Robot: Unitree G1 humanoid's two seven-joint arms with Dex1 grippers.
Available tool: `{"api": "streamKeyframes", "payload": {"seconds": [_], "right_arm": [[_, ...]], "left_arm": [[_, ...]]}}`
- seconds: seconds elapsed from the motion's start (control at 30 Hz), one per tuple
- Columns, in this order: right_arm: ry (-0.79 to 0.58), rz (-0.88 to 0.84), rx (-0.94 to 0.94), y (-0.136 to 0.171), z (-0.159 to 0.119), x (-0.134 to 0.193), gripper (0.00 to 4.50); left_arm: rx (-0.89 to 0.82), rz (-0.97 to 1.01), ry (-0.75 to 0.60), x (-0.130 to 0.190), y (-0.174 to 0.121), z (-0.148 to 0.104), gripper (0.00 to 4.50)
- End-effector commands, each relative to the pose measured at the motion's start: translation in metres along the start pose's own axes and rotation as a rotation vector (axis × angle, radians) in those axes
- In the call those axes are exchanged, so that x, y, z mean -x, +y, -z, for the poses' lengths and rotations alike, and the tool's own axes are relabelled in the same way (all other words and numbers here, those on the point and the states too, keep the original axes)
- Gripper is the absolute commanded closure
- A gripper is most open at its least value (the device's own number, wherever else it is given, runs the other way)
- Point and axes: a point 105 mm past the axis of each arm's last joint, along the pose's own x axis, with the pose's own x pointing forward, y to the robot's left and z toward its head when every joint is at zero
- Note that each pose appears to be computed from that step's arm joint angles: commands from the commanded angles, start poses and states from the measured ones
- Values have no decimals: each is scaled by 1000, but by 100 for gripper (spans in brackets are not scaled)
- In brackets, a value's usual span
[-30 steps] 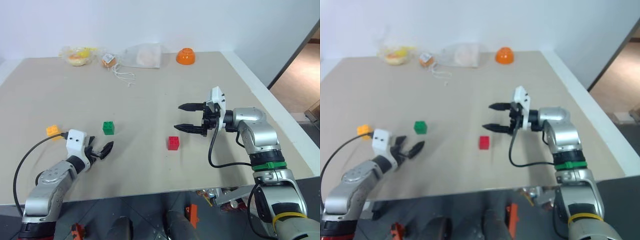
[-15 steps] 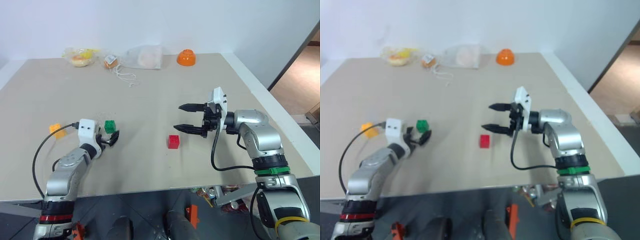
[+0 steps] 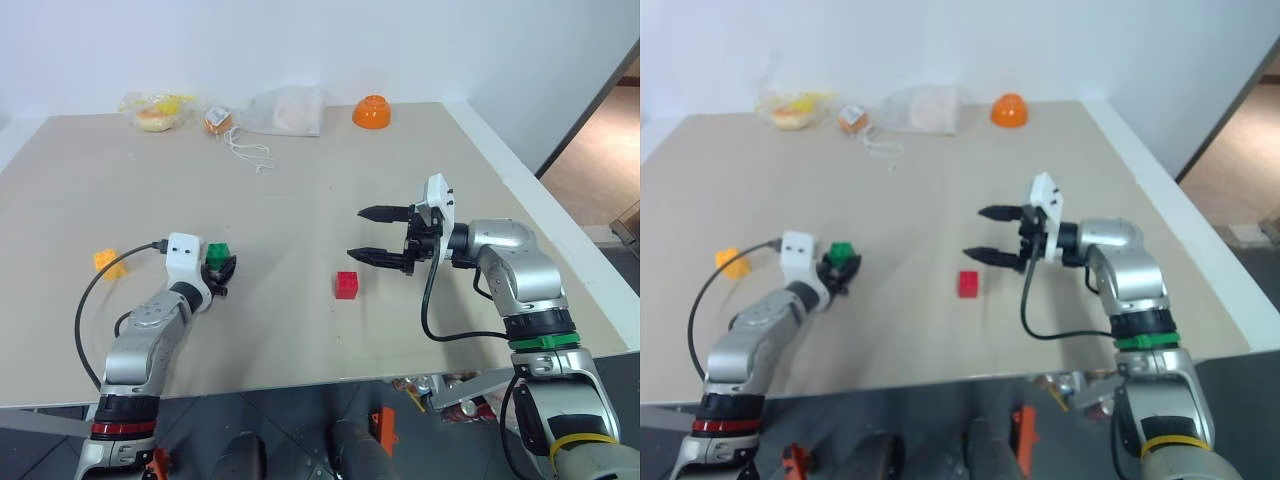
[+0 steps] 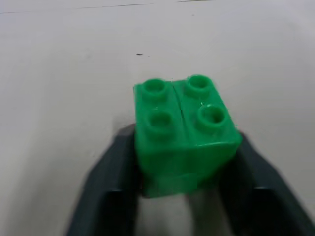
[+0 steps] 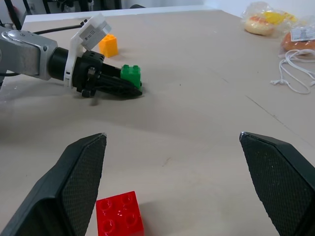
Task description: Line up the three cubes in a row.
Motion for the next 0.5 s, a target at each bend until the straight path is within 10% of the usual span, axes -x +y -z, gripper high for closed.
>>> {"api": "streamKeyframes", "payload": {"seconds": [0.03, 0.5], "right_arm": [[-22, 3, 31, -1, -7, 0, 0], [42, -63, -40, 15, 5, 23, 0]], "left_arm": [[-21, 35, -33, -1, -3, -13, 308], [-465, 924, -14, 39, -53, -1, 308]]}}
